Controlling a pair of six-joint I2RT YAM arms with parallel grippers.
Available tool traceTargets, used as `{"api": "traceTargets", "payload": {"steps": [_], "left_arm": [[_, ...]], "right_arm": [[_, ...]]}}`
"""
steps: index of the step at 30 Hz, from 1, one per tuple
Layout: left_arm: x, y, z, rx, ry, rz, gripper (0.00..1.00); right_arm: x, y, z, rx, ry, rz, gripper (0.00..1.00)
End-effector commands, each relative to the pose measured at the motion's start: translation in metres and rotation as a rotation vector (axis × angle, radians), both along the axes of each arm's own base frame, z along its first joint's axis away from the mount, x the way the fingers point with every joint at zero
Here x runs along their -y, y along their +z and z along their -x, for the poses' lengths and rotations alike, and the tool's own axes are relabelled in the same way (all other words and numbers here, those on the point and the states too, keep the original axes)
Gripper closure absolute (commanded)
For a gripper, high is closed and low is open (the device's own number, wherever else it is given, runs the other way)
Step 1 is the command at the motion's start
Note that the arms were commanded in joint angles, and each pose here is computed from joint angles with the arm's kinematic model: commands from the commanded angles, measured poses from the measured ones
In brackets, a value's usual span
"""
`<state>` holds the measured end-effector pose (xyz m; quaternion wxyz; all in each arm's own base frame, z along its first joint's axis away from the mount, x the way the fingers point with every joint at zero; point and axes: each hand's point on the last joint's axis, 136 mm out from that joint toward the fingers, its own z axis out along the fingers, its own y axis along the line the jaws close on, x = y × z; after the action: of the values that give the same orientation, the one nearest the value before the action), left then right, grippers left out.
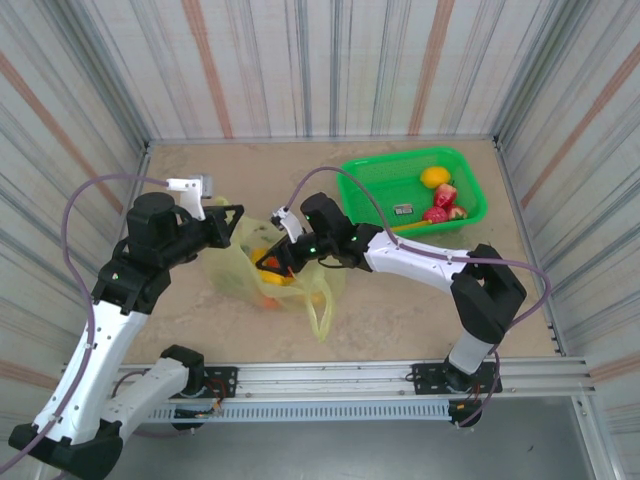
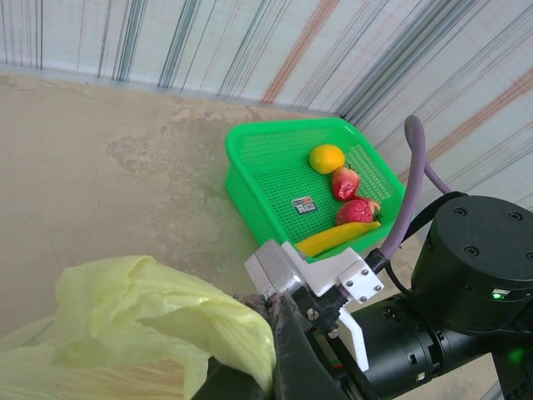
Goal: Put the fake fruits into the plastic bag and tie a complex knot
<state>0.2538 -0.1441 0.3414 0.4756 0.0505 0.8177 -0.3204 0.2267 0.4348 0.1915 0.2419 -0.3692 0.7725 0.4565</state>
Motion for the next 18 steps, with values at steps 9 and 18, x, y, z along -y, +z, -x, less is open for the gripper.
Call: {"api": "traceTargets", "payload": {"steps": [9, 18], "left_arm": [[0.0, 0.01, 0.001, 0.022, 0.004, 0.004, 1.0], [-0.002, 0.003, -0.001, 0.019, 0.01, -0.022, 1.0]], "right_arm": [[0.023, 0.089, -0.008, 0.12, 0.008, -0.097, 0.39], [0.088, 0.165, -0.024, 0.134, -0.056, -0.331, 0.41]]}}
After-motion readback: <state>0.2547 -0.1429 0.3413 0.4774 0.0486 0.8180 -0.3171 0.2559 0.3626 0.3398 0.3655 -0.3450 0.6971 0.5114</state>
